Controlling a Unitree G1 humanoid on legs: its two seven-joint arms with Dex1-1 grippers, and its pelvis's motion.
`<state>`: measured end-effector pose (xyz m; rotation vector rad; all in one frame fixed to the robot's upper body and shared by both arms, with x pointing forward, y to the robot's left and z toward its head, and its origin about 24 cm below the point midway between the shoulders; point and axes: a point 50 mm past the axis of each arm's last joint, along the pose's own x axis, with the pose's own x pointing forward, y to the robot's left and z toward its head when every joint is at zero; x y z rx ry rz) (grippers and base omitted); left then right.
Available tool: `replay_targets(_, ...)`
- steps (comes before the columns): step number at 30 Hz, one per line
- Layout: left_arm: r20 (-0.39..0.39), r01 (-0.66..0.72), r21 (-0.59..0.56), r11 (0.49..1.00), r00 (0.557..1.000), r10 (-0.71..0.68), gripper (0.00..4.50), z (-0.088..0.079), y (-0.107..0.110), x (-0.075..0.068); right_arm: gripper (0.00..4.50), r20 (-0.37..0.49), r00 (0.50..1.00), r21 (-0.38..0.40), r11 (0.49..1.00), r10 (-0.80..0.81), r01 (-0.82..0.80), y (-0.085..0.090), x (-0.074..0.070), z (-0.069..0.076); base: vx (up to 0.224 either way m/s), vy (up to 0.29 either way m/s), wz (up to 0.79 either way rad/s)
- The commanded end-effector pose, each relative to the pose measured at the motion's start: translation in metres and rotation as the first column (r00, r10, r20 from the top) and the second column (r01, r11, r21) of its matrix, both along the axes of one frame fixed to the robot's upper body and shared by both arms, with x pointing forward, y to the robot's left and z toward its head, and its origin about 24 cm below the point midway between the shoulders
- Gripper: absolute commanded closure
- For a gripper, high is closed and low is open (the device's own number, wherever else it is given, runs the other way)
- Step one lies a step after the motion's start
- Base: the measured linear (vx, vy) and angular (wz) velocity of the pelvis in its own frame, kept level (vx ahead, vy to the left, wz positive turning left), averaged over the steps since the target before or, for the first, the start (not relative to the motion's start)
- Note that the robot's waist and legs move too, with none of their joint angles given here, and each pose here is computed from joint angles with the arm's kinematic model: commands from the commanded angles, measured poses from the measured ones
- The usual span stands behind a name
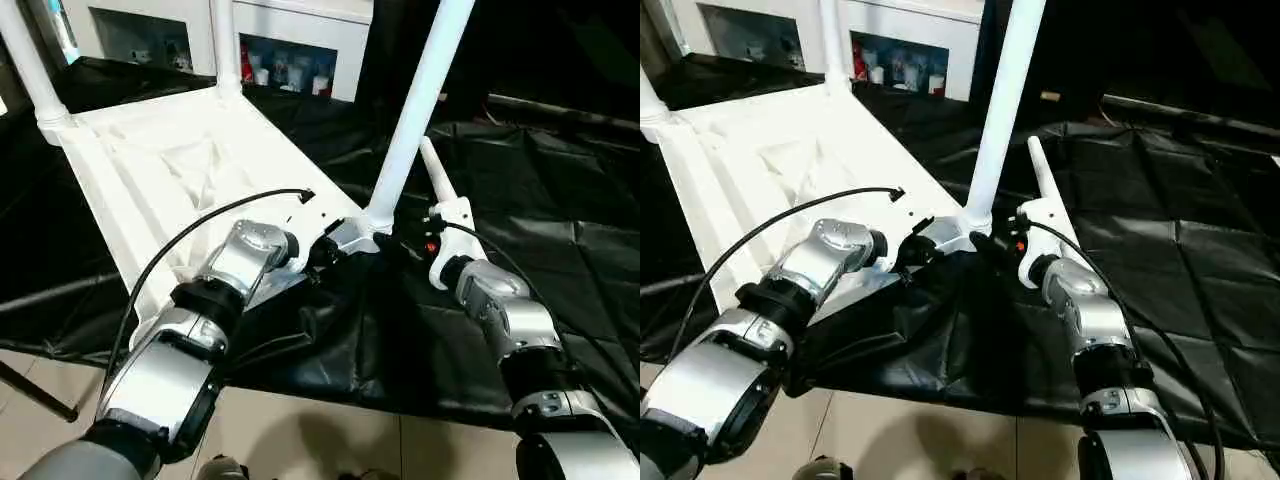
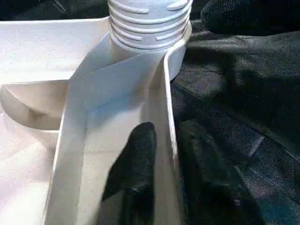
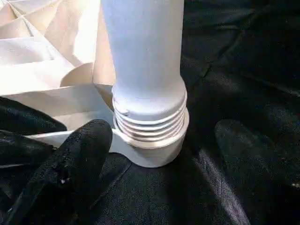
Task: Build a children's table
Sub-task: Rotate leg to tighten
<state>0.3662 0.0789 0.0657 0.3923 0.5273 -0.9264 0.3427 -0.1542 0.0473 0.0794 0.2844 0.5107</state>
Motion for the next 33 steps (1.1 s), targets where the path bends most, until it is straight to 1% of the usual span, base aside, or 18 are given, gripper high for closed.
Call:
replay_targets(1,-0.038,-0.006,0.045,0.999,0.999,0.007,3.82,-0.006,0.006,-0.001,0.53,0.009,1.0,0.005,1.0,-0.013,0.013,-0.005,0.001,0.004,0.0,0.0,0.0)
replay_targets(2,-0.042,-0.004,0.046,0.999,0.999,0.006,3.82,-0.006,0.007,-0.001,0.53,0.012,1.0,0.001,1.0,-0.01,0.01,-0.005,0.001,0.005,0.0,0.0,0.0)
replay_targets(3,-0.044,-0.003,0.046,0.999,0.999,0.005,4.02,-0.006,0.008,-0.001,0.53,0.015,1.0,-0.001,1.0,-0.008,0.008,-0.005,0.001,0.005,0.0,0.0,0.0)
replay_targets(7,-0.069,0.012,0.043,0.999,0.998,-0.009,4.27,-0.008,0.01,-0.003,0.53,0.043,0.998,-0.046,0.998,0.054,-0.052,-0.005,-0.002,0.008,0.0,0.0,0.0)
replay_targets(8,-0.078,0.048,0.057,0.997,0.996,-0.044,4.37,-0.01,0.012,-0.005,0.53,0.056,0.993,-0.075,0.992,0.105,-0.1,-0.008,-0.004,0.01,0.0,0.0,0.0)
replay_targets(9,-0.078,0.048,0.057,0.997,0.996,-0.044,4.43,-0.01,0.012,-0.005,0.53,0.056,0.993,-0.075,0.992,0.105,-0.1,-0.008,-0.004,0.01,0.0,0.0,0.0)
replay_targets(11,-0.081,0.084,0.078,0.993,0.994,-0.078,4.47,-0.013,0.013,-0.008,0.53,0.065,0.986,-0.096,0.985,0.152,-0.145,-0.011,-0.005,0.012,0.0,0.0,0.0)
replay_targets(12,-0.081,0.13,0.093,0.987,0.989,-0.123,4.47,-0.015,0.015,-0.011,0.53,0.07,0.978,-0.114,0.976,0.195,-0.187,-0.012,-0.006,0.014,0.0,0.0,0.0)
replay_targets(13,-0.082,0.133,0.093,0.987,0.989,-0.126,4.47,-0.015,0.015,-0.011,0.53,0.071,0.977,-0.115,0.975,0.2,-0.191,-0.013,-0.006,0.014,0.0,0.0,0.0)
replay_targets(16,-0.093,0.233,0.075,0.97,0.97,-0.226,4.47,-0.016,0.021,-0.018,0.53,0.074,0.954,-0.145,0.95,0.289,-0.277,-0.014,-0.008,0.018,0.0,0.0,0.0)
replay_targets(17,-0.079,0.318,0.049,0.947,0.946,-0.314,4.47,-0.014,0.022,-0.024,0.53,0.067,0.941,-0.162,0.934,0.332,-0.318,-0.015,-0.009,0.019,0.0,0.0,0.0)
replay_targets(19,-0.064,0.395,0.03,0.918,0.918,-0.392,4.47,-0.012,0.023,-0.029,0.53,0.058,0.928,-0.177,0.918,0.369,-0.354,-0.016,-0.011,0.019,0.0,0.0,0.0)
replay_targets(20,-0.094,0.421,-0.002,0.907,0.903,-0.419,4.47,-0.01,0.028,-0.034,0.53,0.037,0.907,-0.183,0.895,0.419,-0.406,-0.017,-0.014,0.019,0.0,0.0,0.0)
replay_targets(24,-0.097,0.455,-0.025,0.89,0.885,-0.455,4.47,-0.008,0.034,-0.039,0.53,-0.005,0.859,-0.187,0.844,0.512,-0.503,-0.015,-0.02,0.016,0.0,0.0,0.0)
replay_targets(25,-0.1,0.469,-0.036,0.882,0.877,-0.471,4.47,-0.006,0.038,-0.042,0.53,-0.033,0.835,-0.194,0.816,0.549,-0.545,-0.014,-0.024,0.012,0.0,0.0,0.0)
replay_targets(28,-0.1,0.47,-0.025,0.883,0.877,-0.47,4.47,-0.006,0.044,-0.043,0.53,-0.059,0.805,-0.204,0.783,0.59,-0.588,-0.01,-0.027,0.006,0.0,0.0,0.0)
replay_targets(31,-0.099,0.466,-0.018,0.884,0.879,-0.466,4.47,-0.006,0.048,-0.043,0.53,-0.059,0.798,-0.199,0.777,0.599,-0.598,-0.005,-0.026,0.004,0.0,0.0,0.0)
replay_targets(33,-0.104,0.47,-0.02,0.883,0.877,-0.469,4.47,-0.005,0.051,-0.045,0.53,-0.048,0.805,-0.196,0.785,0.592,-0.588,0.0,-0.022,0.003,0.0,0.0,0.0)
